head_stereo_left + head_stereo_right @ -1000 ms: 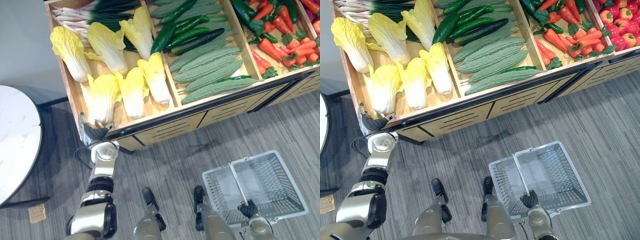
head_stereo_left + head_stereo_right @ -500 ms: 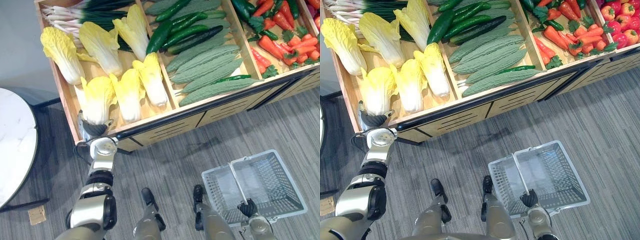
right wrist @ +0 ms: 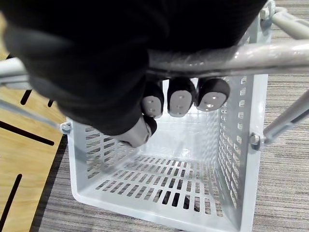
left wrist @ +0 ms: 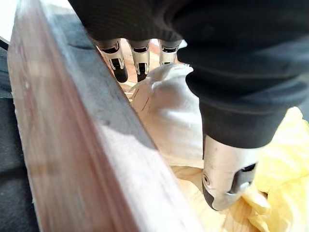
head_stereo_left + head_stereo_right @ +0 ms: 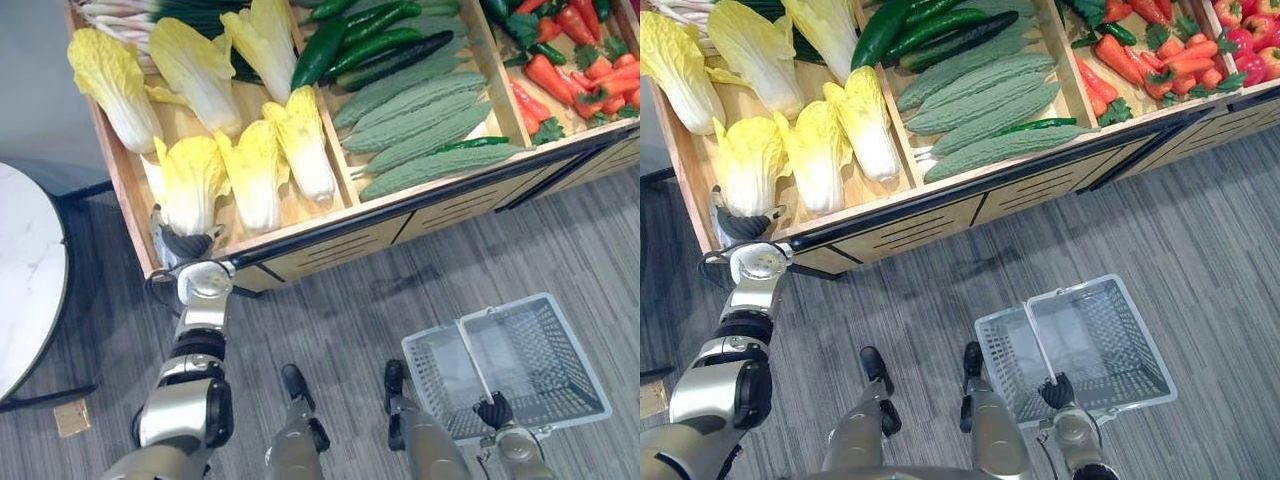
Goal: Pick vegetable in the basket
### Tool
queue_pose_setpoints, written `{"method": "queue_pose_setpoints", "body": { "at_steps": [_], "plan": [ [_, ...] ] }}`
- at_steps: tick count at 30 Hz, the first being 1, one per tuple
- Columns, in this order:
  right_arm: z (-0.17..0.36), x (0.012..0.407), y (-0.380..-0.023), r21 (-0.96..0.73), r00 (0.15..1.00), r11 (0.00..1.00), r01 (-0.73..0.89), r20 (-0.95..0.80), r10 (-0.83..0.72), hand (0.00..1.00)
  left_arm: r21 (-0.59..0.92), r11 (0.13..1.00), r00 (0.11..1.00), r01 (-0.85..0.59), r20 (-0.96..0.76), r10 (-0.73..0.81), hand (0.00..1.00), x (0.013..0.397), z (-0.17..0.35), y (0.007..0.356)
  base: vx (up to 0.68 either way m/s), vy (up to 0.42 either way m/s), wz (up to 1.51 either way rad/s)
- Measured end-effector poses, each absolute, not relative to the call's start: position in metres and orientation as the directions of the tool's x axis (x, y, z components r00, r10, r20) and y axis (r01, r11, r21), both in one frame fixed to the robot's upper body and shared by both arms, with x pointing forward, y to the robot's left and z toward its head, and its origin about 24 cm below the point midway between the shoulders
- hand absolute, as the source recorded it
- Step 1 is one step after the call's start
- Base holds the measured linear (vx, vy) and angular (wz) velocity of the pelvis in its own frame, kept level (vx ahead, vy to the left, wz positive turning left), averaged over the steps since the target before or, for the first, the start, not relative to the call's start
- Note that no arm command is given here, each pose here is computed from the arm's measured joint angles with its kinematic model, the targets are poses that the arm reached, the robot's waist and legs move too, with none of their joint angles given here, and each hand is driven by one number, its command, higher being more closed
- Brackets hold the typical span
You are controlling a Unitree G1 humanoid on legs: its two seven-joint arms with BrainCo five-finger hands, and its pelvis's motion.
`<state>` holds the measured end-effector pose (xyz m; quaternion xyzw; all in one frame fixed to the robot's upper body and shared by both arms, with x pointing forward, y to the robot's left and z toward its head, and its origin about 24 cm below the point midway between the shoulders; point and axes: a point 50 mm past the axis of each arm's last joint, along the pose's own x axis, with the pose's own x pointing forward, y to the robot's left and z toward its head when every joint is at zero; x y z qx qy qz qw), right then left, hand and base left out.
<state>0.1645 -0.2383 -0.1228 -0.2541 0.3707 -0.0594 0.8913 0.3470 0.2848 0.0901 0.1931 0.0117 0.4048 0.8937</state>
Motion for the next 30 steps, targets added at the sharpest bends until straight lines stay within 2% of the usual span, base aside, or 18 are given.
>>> {"method": "queue_pose_setpoints", "body": {
  "at_steps": [7, 8, 27, 30],
  "plan": [
    [-0.1229, 0.1650, -0.2366, -0.497, 0.721, 0.862, -0.094, -0.631, -0.285, 1.00, 0.364, 0.591, 0.665, -0.720, 0.120, 0.737, 0.00, 0.3501, 0.0928, 0.2868, 0.04, -0.006, -0.01],
    [-0.1230, 0.1651, -0.2362, -0.498, 0.722, 0.862, -0.099, -0.631, -0.282, 1.00, 0.366, 0.589, 0.664, -0.721, 0.120, 0.738, 1.00, 0.3499, 0.0930, 0.2878, 0.00, 0.000, 0.00],
    [-0.1231, 0.1657, -0.2337, -0.491, 0.728, 0.865, -0.105, -0.630, -0.269, 1.00, 0.356, 0.583, 0.652, -0.731, 0.109, 0.751, 1.00, 0.3495, 0.0943, 0.2936, 0.01, -0.004, 0.00],
    [-0.1240, 0.1645, -0.2339, -0.491, 0.724, 0.865, -0.106, -0.635, -0.271, 1.00, 0.249, 0.585, 0.617, -0.772, 0.072, 0.784, 1.00, 0.3479, 0.0932, 0.2937, 0.00, 0.000, 0.00]
  ]
}}
